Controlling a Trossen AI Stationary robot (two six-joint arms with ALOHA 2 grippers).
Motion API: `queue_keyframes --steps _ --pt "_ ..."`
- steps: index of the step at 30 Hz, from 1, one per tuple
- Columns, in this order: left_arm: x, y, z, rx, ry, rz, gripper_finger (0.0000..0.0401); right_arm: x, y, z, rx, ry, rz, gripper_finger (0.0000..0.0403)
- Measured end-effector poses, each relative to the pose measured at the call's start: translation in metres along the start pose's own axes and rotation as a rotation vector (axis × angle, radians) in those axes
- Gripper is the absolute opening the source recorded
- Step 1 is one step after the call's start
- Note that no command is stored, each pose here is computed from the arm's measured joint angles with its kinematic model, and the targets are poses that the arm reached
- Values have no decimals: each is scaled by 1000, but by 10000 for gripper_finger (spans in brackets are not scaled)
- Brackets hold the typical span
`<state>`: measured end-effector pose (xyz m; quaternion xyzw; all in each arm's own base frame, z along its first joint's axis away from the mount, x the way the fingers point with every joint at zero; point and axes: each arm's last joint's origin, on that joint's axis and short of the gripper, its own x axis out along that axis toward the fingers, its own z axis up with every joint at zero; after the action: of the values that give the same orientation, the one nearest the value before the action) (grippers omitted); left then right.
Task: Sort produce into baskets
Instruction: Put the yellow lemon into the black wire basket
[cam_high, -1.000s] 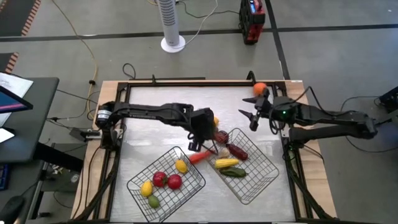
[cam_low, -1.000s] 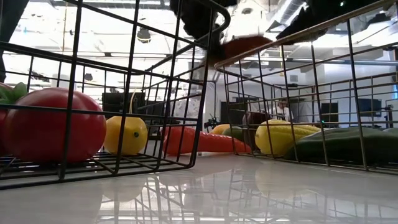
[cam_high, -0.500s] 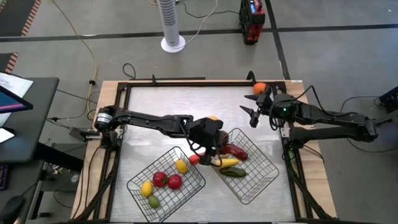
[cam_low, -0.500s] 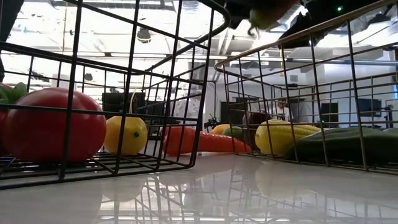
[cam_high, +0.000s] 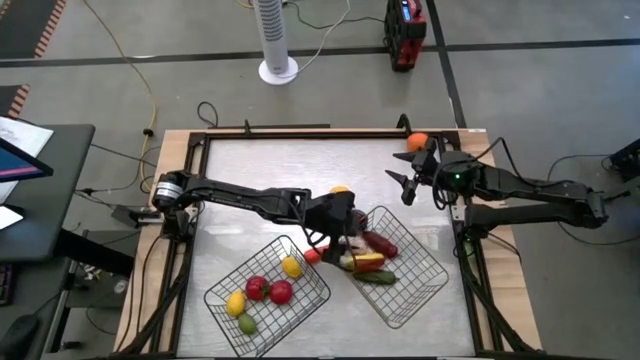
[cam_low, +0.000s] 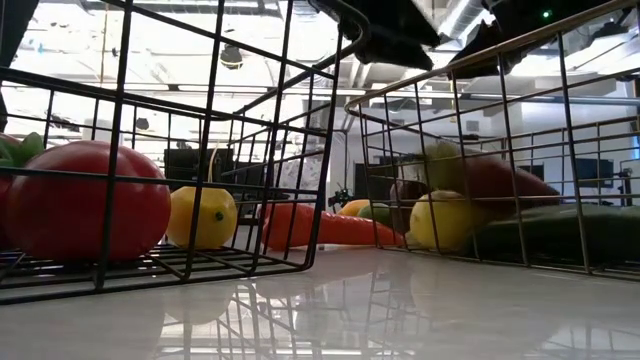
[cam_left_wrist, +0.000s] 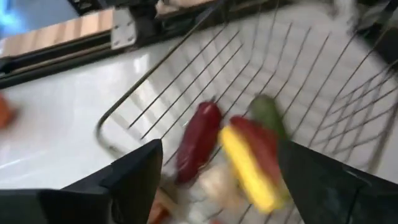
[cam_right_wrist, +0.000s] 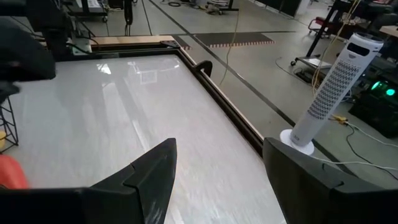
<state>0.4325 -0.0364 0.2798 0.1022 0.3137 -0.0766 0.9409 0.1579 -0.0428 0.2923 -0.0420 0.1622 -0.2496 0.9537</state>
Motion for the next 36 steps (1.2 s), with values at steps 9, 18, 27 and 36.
queue_keyframes --steps 9,18,27,36 --pt "-13 56 -22 -17 192 95 296 2 1 -4 -3 -1 3 268" --pt "-4 116 -77 -274 183 155 292 3 2 -3 4 -29 24 268" --pt "0 120 -88 -327 176 251 292 11 6 4 -3 -99 88 268" --pt "28 123 -109 -411 231 275 292 28 11 7 -28 -118 95 268"
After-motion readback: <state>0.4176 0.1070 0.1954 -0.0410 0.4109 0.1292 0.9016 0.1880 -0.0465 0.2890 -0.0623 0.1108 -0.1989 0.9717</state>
